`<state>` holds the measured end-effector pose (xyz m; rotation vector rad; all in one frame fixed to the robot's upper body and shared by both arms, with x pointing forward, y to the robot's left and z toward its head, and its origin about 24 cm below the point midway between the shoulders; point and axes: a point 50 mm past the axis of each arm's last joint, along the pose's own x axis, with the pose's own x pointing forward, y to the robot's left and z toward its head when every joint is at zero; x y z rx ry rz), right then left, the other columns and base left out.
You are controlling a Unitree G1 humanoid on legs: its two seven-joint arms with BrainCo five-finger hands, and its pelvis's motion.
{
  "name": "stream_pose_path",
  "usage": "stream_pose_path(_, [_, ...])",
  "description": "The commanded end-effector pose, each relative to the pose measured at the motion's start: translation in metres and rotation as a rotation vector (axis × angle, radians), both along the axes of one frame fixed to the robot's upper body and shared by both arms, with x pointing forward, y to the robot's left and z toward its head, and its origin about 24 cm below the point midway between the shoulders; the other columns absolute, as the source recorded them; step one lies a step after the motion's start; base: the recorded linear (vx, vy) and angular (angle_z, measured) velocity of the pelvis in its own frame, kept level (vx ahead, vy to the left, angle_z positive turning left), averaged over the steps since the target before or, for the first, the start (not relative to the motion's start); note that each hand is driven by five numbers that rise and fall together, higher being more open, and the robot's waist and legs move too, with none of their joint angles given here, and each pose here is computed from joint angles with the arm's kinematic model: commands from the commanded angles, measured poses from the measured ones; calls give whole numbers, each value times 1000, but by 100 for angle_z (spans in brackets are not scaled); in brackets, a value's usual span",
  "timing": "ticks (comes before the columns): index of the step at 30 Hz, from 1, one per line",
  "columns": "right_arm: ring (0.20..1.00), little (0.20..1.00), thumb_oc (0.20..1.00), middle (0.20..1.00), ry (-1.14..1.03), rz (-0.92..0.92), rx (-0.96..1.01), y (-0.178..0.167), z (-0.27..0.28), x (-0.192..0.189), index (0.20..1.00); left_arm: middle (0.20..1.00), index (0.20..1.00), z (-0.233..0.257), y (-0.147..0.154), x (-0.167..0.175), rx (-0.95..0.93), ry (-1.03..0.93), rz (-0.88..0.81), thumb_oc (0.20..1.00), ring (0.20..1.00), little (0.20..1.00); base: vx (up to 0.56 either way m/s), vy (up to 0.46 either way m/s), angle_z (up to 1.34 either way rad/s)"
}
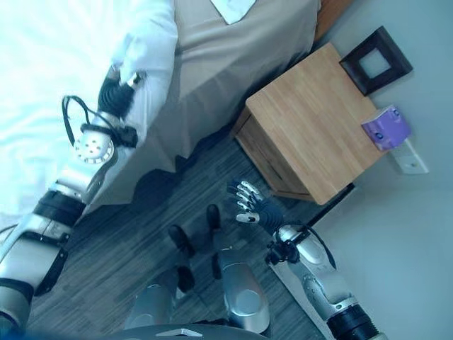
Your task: Making the bed.
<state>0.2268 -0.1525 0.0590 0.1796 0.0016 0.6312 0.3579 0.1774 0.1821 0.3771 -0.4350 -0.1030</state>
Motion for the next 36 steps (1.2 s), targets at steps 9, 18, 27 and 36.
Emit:
stream_pose_path(9, [1000,1000,1000,1000,-21,50,-40,-10,5,-13,1000,1000,1000,-46,-44,-35,128,207,-462,1000,1000,1000,-2,-4,-3])
stream_pose_path(18, [1000,1000,1000,1000,-4,65,-39,-12,1,-18,1000,1000,1000,-25,-22,-55,-139,158,-546,1000,1000,1000,-10,-17,4])
stream_pose_path(27, [1000,1000,1000,1000,-222,-481,-144,-83,28,4,1000,1000,1000,-49,81,-121,-783,-102,-128,1000,1000,1000,29,17,6])
stream_pose_path(36, [200,200,200,200,-494,-511,5,-70,100,54,200,1000,1000,-102,96,-141,-928,33,64,1000,1000,1000,1,-2,15])
